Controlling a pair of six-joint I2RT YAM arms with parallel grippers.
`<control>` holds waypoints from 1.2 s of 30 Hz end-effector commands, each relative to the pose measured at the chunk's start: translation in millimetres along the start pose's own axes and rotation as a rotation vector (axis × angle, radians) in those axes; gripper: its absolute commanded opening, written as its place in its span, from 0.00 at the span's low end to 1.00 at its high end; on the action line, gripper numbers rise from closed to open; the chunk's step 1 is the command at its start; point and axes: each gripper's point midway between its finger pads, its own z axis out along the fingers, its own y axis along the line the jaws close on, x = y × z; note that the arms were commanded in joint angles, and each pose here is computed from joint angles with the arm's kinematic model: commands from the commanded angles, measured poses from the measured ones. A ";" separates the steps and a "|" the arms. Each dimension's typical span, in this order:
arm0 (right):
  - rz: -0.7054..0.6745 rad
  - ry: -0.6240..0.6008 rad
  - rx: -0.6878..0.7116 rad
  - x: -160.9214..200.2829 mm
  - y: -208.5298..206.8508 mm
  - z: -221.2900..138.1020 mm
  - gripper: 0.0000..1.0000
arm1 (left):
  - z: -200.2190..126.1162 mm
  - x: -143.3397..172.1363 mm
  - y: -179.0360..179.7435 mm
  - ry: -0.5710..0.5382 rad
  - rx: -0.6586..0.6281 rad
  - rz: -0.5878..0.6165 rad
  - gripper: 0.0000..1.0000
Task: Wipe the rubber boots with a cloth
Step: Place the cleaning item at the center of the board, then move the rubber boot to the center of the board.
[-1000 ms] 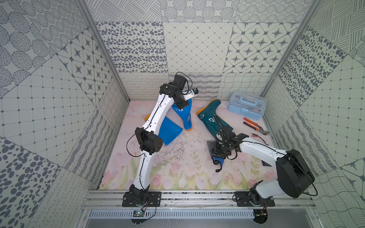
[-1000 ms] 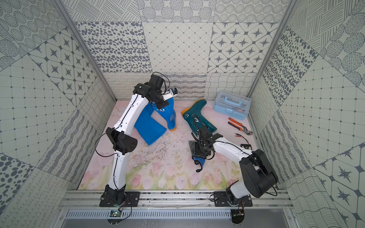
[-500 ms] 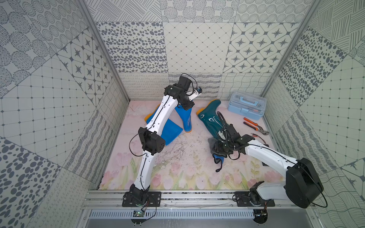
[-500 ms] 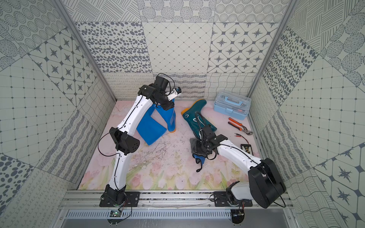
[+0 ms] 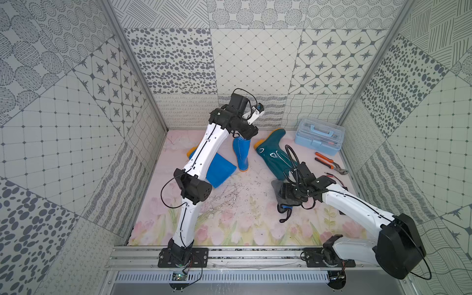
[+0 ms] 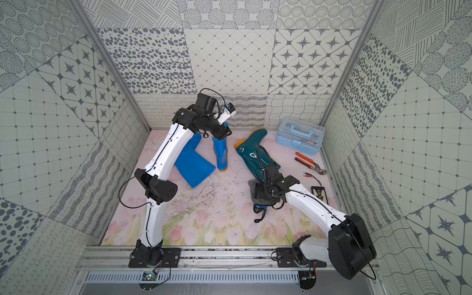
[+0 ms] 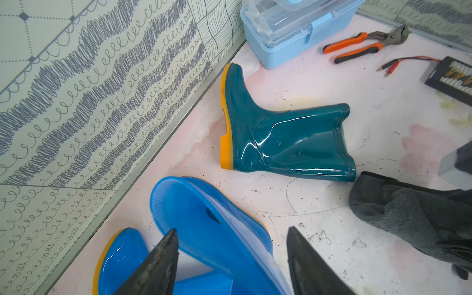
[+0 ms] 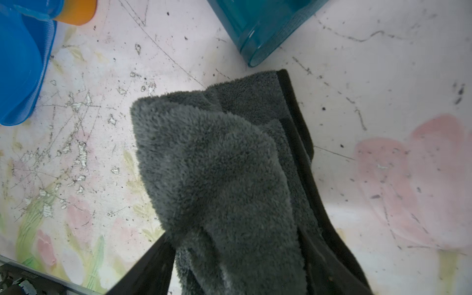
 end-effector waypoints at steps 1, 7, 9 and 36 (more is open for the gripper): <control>0.005 -0.064 0.063 -8.1 -12.7 -15.5 0.81 | -20.0 -22.5 -7.7 -0.090 0.028 -0.058 0.67; -0.018 -0.091 0.096 -17.4 -14.6 -28.2 0.86 | -44.6 -31.0 -7.2 -0.123 0.006 -0.075 0.67; -0.026 -0.098 0.108 -19.6 -15.8 -30.8 0.88 | -54.2 -32.7 -5.2 -0.132 -0.012 -0.079 0.67; 0.010 -0.144 -0.291 -20.7 108.0 -8.7 0.82 | -52.3 291.1 40.5 0.131 -0.013 -1.554 0.43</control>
